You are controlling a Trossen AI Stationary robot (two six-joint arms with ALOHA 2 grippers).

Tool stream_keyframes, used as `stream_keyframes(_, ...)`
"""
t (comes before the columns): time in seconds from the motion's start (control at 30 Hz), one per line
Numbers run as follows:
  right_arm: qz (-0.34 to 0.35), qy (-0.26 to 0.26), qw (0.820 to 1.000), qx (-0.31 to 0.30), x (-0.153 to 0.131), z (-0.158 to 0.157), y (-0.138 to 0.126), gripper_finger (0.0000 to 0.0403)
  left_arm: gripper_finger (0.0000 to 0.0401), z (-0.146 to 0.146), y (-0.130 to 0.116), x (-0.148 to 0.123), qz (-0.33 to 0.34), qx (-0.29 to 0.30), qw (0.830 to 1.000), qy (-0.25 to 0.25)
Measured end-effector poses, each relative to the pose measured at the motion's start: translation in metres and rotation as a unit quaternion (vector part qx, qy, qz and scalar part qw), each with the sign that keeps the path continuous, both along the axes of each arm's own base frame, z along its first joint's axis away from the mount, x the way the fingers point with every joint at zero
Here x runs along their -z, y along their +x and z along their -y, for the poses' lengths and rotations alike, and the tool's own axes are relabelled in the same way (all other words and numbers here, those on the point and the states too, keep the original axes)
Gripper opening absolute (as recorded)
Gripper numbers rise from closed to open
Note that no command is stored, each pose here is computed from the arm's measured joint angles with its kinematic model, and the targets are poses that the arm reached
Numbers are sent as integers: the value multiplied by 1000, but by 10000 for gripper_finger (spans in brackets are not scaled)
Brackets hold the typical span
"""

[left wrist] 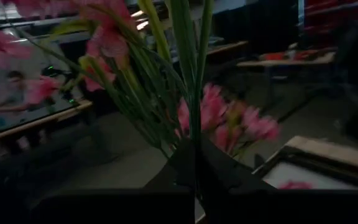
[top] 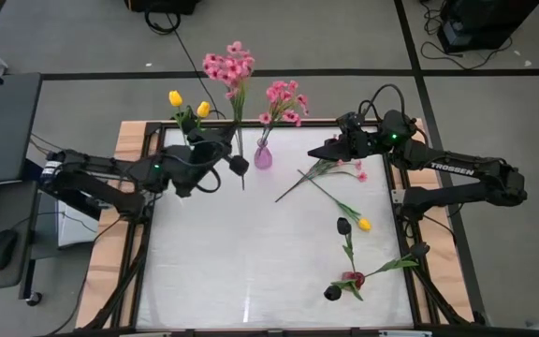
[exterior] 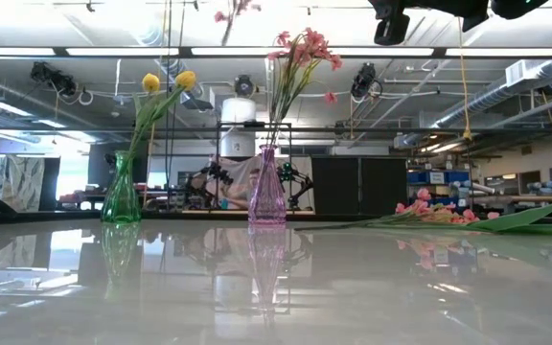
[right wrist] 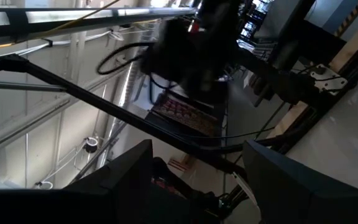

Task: Sort flowers into vase by color
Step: Put the bottom pink flower into the purple vase

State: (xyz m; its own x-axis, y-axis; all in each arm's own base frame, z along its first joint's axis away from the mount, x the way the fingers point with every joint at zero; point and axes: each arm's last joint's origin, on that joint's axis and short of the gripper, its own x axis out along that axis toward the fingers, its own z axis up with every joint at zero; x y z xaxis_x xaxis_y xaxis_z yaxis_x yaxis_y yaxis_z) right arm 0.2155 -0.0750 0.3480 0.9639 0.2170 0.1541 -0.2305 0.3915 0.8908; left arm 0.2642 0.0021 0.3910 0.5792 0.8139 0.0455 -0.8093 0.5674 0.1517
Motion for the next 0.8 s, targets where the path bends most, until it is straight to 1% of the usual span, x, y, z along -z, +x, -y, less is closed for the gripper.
stream_keyframes(0.07,0,0,1000,0,0,0,0,258,9,-7,1,14,0,-16,1000,-2)
stream_keyframes(0.23,0,0,1000,0,0,0,0,258,9,-23,0,44,55,-45,997,-23)
stream_keyframes(0.33,0,0,1000,0,0,0,0,258,9,-30,-2,55,73,-47,996,-29)
stream_keyframes(0.43,0,0,1000,0,0,0,0,258,9,-37,-2,60,71,-36,997,-24)
stream_keyframes(0.57,0,0,1000,0,0,0,0,258,9,-49,-2,59,43,-1,999,6)
stream_keyframes(0.67,0,0,1000,0,0,0,0,258,9,-55,-1,57,12,32,998,47)
stream_keyframes(0.8,0,0,1000,0,0,0,0,258,9,-62,-1,54,-28,77,991,106)
